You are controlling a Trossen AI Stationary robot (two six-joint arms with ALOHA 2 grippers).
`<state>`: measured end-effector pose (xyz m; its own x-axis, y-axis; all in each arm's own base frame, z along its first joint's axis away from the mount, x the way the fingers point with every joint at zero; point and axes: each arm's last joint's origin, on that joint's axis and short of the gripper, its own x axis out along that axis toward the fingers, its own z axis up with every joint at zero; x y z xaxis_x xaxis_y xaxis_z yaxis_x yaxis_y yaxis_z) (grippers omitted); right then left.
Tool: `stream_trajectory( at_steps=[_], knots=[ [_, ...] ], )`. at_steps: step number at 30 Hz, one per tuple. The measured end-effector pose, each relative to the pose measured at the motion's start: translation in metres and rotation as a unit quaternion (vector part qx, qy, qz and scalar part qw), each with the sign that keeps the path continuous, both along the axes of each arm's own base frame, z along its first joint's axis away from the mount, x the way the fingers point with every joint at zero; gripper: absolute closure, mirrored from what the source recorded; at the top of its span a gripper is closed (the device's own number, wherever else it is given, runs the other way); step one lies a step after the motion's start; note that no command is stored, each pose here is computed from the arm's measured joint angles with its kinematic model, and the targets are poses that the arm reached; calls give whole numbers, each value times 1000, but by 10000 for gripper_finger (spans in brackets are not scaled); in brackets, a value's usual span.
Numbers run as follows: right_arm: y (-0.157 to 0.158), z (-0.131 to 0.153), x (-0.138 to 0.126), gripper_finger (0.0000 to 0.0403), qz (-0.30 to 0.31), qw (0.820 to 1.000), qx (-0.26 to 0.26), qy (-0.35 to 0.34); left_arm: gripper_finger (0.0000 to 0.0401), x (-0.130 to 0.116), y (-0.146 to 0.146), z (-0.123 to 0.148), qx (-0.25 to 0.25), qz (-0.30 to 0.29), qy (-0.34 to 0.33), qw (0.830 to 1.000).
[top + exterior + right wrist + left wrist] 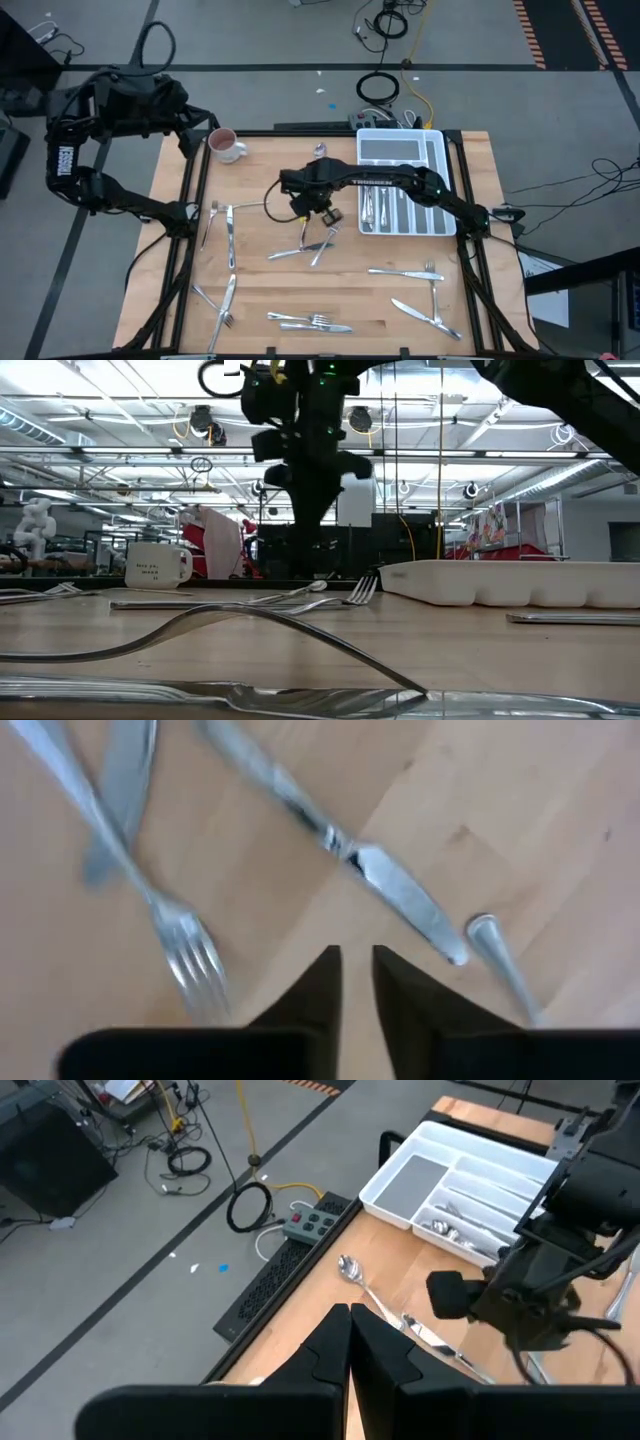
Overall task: Sort silverware
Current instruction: Put the silver table knife into the silverware tray
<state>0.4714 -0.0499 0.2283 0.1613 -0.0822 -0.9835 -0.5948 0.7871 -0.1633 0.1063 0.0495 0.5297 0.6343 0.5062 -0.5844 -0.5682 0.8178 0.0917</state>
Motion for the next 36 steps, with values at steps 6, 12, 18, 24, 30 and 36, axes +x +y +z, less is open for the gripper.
stream_trajectory(
  at_steps=[6,12,18,24,30,36],
  knots=[
    [8,-15,14,258,122,991,-49,-10,388,0,0,-3,-4,2,4,1000],
    [28,-35,33,244,199,977,-53,-55,388,-8,-3,-2,-2,3,-5,1000],
    [41,-67,36,257,203,978,-36,-13,388,-18,-7,0,3,4,-16,1000],
    [43,-73,37,259,216,976,-37,-8,388,-22,-8,1,5,5,-20,1000],
    [33,-90,36,259,205,979,-10,2,388,-22,-8,1,5,5,-20,1000],
    [38,-111,38,313,208,978,-15,22,388,-22,-9,1,6,5,-20,1000]
  ],
)
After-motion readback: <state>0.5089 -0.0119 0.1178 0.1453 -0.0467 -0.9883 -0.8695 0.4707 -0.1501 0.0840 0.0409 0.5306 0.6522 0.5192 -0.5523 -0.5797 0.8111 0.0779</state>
